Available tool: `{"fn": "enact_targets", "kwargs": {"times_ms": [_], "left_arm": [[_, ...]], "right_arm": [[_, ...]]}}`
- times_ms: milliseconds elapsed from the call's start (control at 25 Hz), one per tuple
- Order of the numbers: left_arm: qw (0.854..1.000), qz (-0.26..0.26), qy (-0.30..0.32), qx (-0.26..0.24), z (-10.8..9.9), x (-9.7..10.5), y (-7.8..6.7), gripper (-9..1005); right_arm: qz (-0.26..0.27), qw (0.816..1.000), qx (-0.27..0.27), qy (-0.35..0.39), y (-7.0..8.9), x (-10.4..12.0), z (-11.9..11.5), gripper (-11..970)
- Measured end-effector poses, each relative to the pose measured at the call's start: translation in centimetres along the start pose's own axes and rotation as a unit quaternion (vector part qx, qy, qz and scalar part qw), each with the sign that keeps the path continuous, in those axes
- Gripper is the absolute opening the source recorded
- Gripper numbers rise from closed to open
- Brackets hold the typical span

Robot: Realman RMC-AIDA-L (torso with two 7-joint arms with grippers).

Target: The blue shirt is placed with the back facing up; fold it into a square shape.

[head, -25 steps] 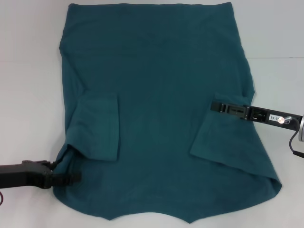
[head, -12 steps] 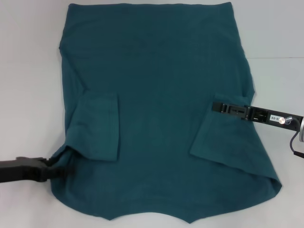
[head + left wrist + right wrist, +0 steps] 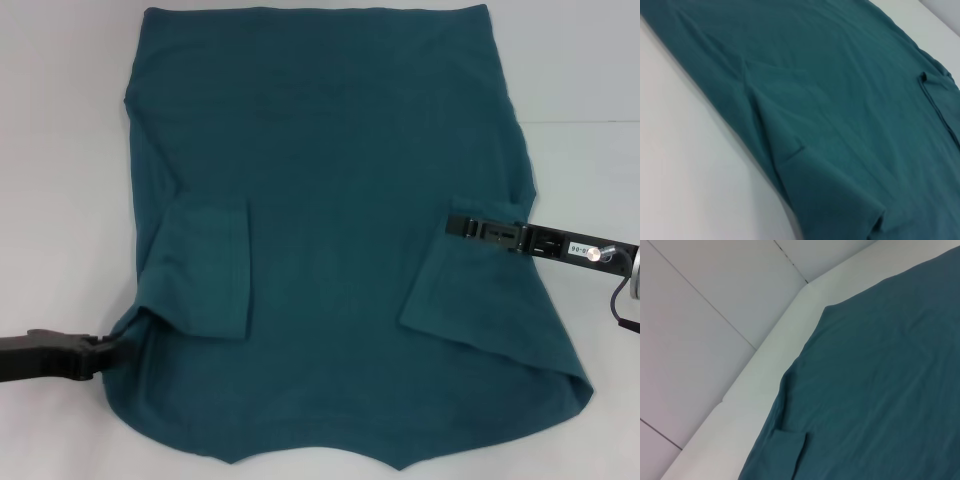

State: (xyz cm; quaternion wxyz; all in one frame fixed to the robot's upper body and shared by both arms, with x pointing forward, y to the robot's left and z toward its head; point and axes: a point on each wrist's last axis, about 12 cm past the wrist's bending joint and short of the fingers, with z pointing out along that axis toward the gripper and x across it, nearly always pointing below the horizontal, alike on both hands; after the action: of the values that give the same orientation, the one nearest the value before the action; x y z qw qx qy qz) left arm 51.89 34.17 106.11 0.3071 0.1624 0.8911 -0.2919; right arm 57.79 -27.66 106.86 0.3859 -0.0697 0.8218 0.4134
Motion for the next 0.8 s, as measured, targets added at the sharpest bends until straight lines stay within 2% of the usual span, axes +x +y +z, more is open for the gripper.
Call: {"fn": "enact_targets", "kwargs": {"times_ms": [200,440,800], "left_arm": [[1.0,0.0,-0.002,-0.006,-0.5,-0.2,0.1,134],[1.0,-0.006,-0.005,-0.007,-0.6,-0.4,0.1,29],[1.0,-0.013,-0.004,0.002,-0.6,-0.3,-0.1,28]], "right_arm": [[0.001,1.0,0.001,0.0,0.0,0.0,0.0,916],[0.006,1.0,0.013,0.019,-0.6,0.0,-0.6,915],[0.058,0.994,0.045,0.079,-2.2,1.1,-3.4,916]]}}
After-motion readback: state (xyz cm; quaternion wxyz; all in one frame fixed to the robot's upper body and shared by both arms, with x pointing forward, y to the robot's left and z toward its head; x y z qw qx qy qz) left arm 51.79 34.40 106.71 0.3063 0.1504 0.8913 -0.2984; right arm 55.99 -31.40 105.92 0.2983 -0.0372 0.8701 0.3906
